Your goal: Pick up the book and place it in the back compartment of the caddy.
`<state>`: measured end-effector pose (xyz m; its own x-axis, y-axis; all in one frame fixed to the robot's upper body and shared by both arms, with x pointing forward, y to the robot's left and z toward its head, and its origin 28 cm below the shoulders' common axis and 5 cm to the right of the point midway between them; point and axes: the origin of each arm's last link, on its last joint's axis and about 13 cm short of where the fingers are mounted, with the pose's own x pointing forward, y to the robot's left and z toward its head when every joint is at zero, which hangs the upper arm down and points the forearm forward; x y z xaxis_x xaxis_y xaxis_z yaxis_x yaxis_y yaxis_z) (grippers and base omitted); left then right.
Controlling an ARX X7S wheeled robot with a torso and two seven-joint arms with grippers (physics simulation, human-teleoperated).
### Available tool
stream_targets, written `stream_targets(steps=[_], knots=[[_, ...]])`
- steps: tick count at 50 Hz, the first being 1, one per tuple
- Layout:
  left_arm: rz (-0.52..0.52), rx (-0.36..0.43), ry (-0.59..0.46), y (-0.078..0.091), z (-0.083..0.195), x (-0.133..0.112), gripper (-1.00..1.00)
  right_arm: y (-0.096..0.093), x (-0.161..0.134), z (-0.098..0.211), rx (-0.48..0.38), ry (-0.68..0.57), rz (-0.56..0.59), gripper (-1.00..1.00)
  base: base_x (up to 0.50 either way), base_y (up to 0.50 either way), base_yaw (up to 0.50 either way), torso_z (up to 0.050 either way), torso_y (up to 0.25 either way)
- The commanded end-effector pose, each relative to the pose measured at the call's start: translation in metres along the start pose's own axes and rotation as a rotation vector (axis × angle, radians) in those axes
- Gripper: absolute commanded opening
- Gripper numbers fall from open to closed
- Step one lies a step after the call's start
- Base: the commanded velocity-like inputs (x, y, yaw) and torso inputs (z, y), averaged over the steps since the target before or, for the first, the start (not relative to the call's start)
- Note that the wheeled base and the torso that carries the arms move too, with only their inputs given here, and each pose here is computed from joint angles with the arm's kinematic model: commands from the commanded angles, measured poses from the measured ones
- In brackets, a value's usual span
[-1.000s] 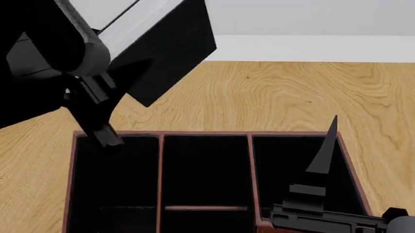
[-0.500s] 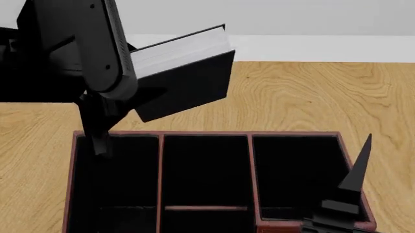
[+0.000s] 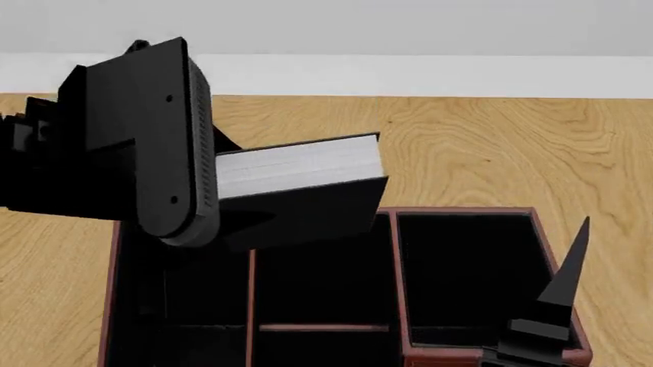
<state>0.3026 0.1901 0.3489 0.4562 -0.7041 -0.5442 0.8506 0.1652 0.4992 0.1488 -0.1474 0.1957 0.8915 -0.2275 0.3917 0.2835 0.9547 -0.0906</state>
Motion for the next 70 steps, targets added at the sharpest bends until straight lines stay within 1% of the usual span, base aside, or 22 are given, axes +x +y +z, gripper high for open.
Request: stream_targets(steps=[1, 3, 9, 17, 22, 38, 56, 70], knots=[[-0.004, 0.025, -0.030, -0.004, -0.001, 0.005, -1.00, 0.000, 0.001, -0.002, -0.001, 0.004, -0.001, 1.00, 0.00, 0.00, 0.00, 0.000, 0.000], [-0.024, 0.027, -0.023, -0.005, -0.003, 0.008, -1.00, 0.000, 0.001, -0.001, -0.001, 0.004, -0.002, 1.00, 0.00, 0.00, 0.00, 0.000, 0.000], [-0.037, 0.040, -0.008, -0.005, -0.010, 0.017, -1.00, 0.000, 0.001, -0.001, -0.005, 0.004, -0.005, 1.00, 0.00, 0.00, 0.00, 0.002, 0.002], [-0.064, 0.031, -0.022, -0.005, -0.017, 0.025, -1.00, 0.000, 0.002, -0.002, -0.012, 0.008, -0.009, 1.00, 0.00, 0.00, 0.00, 0.000, 0.001], [-0.071, 0.025, -0.012, -0.007, -0.023, 0.030, -1.00, 0.001, 0.002, 0.000, -0.014, 0.007, -0.012, 1.00, 0.00, 0.00, 0.00, 0.000, 0.002], [-0.099, 0.012, -0.031, -0.011, -0.029, 0.036, -1.00, 0.002, 0.003, 0.000, -0.017, 0.013, -0.010, 1.00, 0.00, 0.00, 0.00, 0.001, 0.001], [-0.143, -0.004, -0.037, -0.023, -0.040, 0.045, -1.00, 0.002, 0.004, -0.004, -0.016, 0.019, -0.006, 1.00, 0.00, 0.00, 0.00, 0.000, 0.001], [-0.168, -0.012, -0.043, -0.028, -0.045, 0.051, -1.00, 0.003, 0.005, -0.005, -0.018, 0.023, -0.003, 1.00, 0.00, 0.00, 0.00, 0.001, 0.001]])
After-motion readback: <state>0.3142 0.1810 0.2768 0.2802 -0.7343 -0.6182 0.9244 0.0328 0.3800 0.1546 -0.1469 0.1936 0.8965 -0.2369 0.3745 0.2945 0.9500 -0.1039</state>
